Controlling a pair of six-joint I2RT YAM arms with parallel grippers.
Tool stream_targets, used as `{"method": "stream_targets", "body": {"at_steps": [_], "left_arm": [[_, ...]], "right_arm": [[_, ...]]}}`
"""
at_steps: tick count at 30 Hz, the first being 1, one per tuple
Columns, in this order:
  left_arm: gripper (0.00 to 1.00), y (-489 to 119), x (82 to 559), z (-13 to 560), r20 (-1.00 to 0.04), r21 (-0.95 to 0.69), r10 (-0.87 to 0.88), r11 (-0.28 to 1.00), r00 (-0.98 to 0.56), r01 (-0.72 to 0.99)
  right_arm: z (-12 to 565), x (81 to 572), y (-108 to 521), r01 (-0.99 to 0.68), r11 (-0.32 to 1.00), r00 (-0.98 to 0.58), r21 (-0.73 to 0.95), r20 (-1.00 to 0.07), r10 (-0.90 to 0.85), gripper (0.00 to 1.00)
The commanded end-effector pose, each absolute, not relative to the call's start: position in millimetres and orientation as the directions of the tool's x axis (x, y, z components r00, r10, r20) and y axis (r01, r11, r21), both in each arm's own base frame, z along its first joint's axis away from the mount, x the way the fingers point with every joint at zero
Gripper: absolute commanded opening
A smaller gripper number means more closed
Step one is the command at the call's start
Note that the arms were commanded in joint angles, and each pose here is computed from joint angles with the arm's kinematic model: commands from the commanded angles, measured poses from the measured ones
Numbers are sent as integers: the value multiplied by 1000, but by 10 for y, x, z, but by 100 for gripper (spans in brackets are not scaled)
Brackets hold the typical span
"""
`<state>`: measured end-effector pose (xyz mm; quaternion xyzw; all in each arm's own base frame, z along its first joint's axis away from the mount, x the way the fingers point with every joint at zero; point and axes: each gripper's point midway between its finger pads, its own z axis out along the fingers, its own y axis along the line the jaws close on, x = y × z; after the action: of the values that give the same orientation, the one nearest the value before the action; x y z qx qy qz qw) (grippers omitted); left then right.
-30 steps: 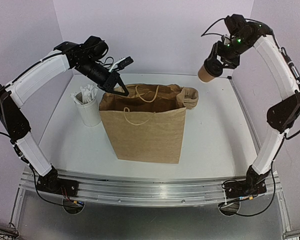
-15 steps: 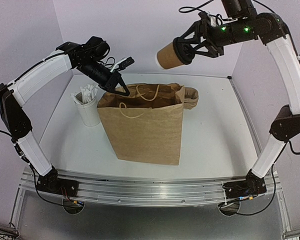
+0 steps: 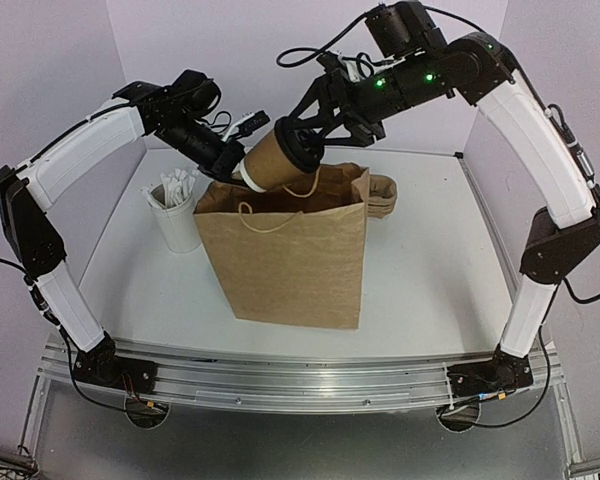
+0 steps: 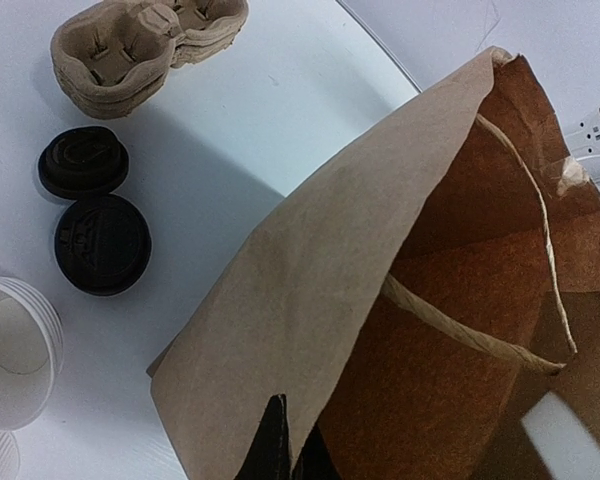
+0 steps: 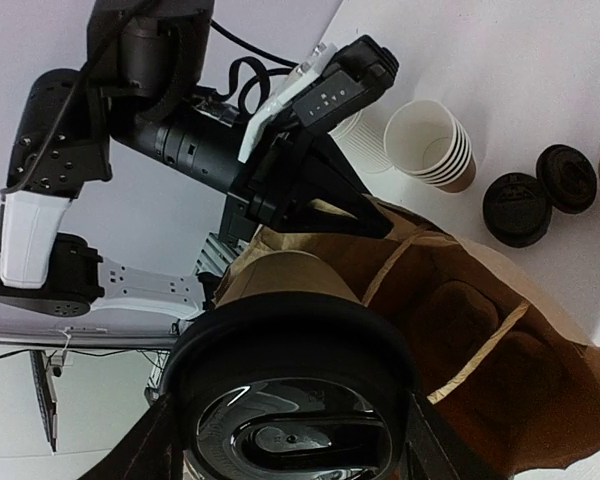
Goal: Pack the takeout coffee
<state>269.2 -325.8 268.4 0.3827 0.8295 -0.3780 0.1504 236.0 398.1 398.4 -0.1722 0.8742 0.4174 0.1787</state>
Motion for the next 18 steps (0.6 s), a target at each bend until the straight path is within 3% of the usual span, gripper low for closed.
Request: {"method": "stream_targets", "body": {"at_steps": [1, 14, 18], "left_arm": [[0, -3291, 2738, 2768, -546, -504, 510, 433, -664, 747], [0, -3352, 2693, 2794, -531, -517, 504, 444, -681, 732], [0, -3371, 2713, 2784, -506, -530, 486, 476, -712, 702]], "right_arm": [[3799, 2369, 4129, -494, 617, -852, 613, -484, -201, 33], [2924, 2405, 4180, -531, 776, -825, 339, -417, -382, 30], [2747, 2342, 4268, -597, 764, -774, 244, -425, -469, 30]]}}
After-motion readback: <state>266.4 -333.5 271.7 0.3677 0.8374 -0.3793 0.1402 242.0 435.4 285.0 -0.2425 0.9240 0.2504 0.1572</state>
